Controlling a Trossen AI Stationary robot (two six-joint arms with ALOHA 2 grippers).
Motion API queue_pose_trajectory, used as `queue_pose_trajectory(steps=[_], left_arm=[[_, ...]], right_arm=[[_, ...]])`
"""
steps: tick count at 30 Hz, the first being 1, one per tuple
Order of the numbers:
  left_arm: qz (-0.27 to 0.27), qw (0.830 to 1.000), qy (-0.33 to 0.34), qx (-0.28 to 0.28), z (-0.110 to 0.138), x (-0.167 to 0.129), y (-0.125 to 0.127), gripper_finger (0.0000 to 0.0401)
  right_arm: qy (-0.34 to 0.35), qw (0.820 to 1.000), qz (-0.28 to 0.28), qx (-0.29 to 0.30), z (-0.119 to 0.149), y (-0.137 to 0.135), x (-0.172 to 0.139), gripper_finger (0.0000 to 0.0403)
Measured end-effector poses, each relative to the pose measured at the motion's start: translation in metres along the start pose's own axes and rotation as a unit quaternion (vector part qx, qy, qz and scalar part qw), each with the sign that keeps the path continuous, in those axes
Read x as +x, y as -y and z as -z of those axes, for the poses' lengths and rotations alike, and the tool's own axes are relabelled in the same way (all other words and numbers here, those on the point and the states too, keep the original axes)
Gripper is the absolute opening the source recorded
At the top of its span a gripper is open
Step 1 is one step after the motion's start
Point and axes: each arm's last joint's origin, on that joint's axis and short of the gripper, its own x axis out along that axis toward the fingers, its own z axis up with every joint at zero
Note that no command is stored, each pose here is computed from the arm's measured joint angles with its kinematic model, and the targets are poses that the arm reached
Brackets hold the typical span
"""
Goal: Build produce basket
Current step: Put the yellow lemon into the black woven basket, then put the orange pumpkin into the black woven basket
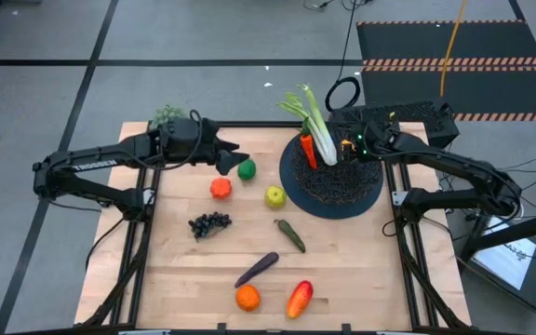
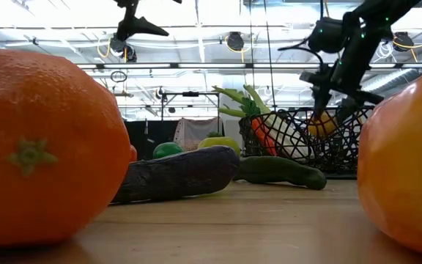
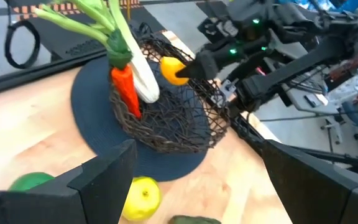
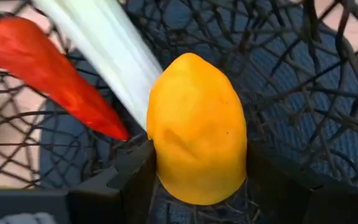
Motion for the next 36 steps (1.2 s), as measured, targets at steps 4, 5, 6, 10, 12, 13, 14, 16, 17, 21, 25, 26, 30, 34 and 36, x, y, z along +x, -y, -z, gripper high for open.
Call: queue_pose_trajectory(steps=[4, 5, 6, 10, 12, 13, 14, 16, 17, 21, 25, 26, 30, 34, 36], left_arm=[[0.01, 1.0, -0.007, 0.005, 0.004, 0.0, 0.005, 0.0347], [0.011, 1.0, -0.008, 0.006, 0.005, 0.0, 0.006, 0.0347], [0.013, 1.0, -0.009, 0.006, 0.006, 0.0, 0.007, 0.0347], [0.017, 1.0, -0.012, 0.008, 0.007, -0.001, 0.009, 0.0347], [0.018, 1.0, -0.013, 0.009, 0.008, -0.001, 0.01, 0.0347], [0.019, 1.0, -0.013, 0.007, 0.008, -0.001, 0.011, 0.0347], [0.02, 1.0, -0.014, 0.007, 0.009, -0.001, 0.011, 0.0347], [0.022, 1.0, -0.016, 0.004, 0.01, -0.001, 0.012, 0.0347], [0.024, 1.0, -0.017, 0.003, 0.01, -0.001, 0.013, 0.0347], [0.033, 0.999, -0.026, 0.006, 0.015, -0.002, 0.018, 0.0347], [0.041, 0.998, -0.044, 0.014, 0.022, -0.003, 0.024, 0.0346], [0.041, 0.998, -0.051, 0.016, 0.024, -0.003, 0.025, 0.0346], [0.037, 0.995, -0.085, 0.03, 0.035, -0.005, 0.029, 0.0346], [0.031, 0.992, -0.115, 0.042, 0.045, -0.007, 0.031, 0.0346], [0.024, 0.99, -0.128, 0.054, 0.048, -0.008, 0.031, 0.0346]], right_arm=[[0.007, 1.0, -0.003, 0.005, 0.001, 0.004, 0.006, 0.0225], [0.006, 1.0, -0.002, 0.005, 0.002, 0.004, 0.007, 0.0227], [0.005, 1.0, -0.001, 0.005, 0.002, 0.004, 0.007, 0.0231], [0.006, 1.0, -0.002, 0.005, 0.002, 0.004, 0.007, 0.0257], [0.007, 1.0, -0.005, 0.011, 0.002, 0.004, 0.006, 0.0273], [0.008, 1.0, -0.007, 0.015, 0.002, 0.004, 0.005, 0.028], [0.01, 1.0, -0.015, 0.019, 0.002, 0.004, 0.004, 0.0286], [0.012, 0.999, -0.033, 0.028, 0.001, 0.003, 0.0, 0.0296], [0.012, 0.998, -0.043, 0.032, 0.001, 0.002, -0.002, 0.0299], [0.029, 0.994, -0.099, 0.045, 0.0, -0.001, -0.015, 0.03], [0.048, 0.982, -0.174, 0.051, 0.001, -0.007, -0.034, 0.0293], [0.053, 0.979, -0.192, 0.051, 0.003, -0.009, -0.039, 0.0291], [0.06, 0.963, -0.258, 0.046, 0.013, -0.018, -0.058, 0.0287], [0.042, 0.95, -0.308, 0.028, 0.028, -0.028, -0.071, 0.0286], [0.036, 0.946, -0.321, 0.015, 0.037, -0.034, -0.074, 0.0286]])
